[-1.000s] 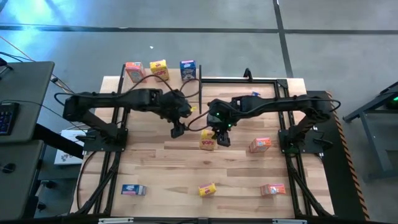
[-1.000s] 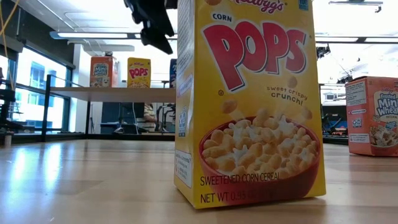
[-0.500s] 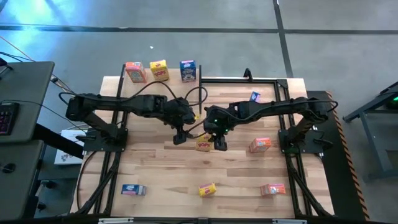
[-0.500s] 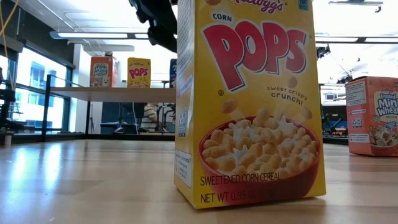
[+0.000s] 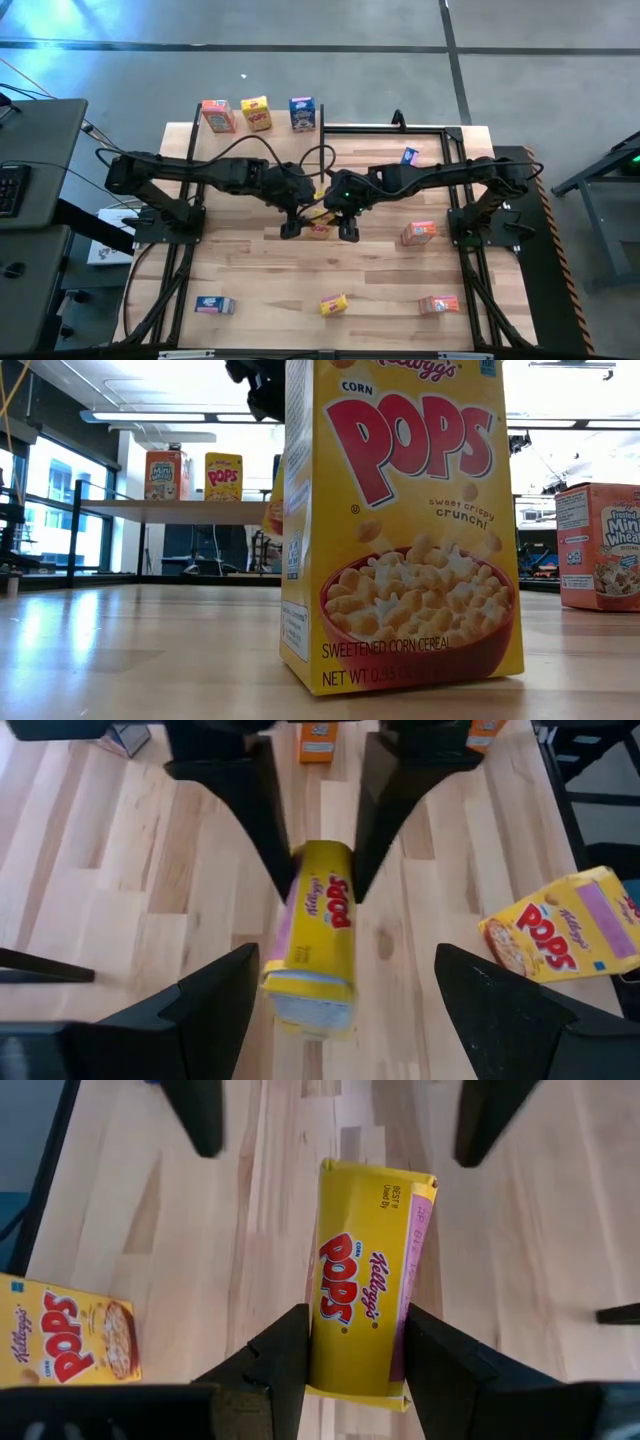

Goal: Stack cereal on shelf
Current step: Put the top yellow cereal box on the shelf aligned with the other yellow cereal box

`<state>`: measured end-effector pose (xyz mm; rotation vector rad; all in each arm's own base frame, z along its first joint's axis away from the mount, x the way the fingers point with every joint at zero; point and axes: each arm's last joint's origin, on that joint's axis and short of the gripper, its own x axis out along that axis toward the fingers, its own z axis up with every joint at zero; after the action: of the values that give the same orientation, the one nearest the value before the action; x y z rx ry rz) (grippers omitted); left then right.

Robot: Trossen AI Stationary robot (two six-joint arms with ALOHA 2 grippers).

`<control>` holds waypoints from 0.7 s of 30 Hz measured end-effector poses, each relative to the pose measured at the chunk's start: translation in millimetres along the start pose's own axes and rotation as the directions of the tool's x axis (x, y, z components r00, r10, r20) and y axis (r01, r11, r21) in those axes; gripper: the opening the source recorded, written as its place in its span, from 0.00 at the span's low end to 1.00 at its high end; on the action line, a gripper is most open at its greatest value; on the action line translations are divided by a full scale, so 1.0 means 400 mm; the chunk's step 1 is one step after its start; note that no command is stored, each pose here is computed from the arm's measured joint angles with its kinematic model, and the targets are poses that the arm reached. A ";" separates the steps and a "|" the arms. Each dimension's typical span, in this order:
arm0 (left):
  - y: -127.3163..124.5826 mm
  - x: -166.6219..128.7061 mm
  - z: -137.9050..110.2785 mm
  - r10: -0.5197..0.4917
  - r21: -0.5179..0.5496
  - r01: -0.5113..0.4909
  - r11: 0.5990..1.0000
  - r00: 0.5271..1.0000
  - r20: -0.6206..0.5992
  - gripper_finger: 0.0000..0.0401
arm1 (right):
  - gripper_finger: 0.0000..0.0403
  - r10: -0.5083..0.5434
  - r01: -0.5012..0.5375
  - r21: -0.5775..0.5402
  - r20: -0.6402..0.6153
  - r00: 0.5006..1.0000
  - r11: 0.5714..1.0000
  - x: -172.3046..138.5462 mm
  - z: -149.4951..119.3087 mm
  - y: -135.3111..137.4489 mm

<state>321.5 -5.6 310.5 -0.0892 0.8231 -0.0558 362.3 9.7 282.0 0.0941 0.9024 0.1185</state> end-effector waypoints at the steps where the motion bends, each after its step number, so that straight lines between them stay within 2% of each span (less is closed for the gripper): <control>1: 0.000 0.000 0.000 0.003 0.000 -0.003 1.000 1.000 0.000 0.73 | 0.35 0.002 -0.002 -0.001 0.003 1.000 1.000 0.000 0.001 0.000; 9: 0.000 0.000 -0.001 0.005 -0.001 -0.005 1.000 1.000 -0.003 0.73 | 0.35 0.020 -0.020 -0.006 0.033 0.999 1.000 -0.008 0.009 0.003; 14: 0.001 0.000 -0.001 0.006 -0.001 -0.006 1.000 1.000 -0.006 0.73 | 0.35 0.038 -0.037 -0.014 0.079 0.996 0.999 -0.041 0.043 0.010; 21: 0.001 0.000 -0.001 0.006 -0.002 -0.006 1.000 1.000 -0.005 0.73 | 0.35 0.037 -0.035 -0.026 0.077 0.996 0.999 -0.071 0.062 0.015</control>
<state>321.2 -5.3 310.2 -0.0881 0.8283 -0.0494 364.0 10.7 320.1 0.0922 0.8216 0.1587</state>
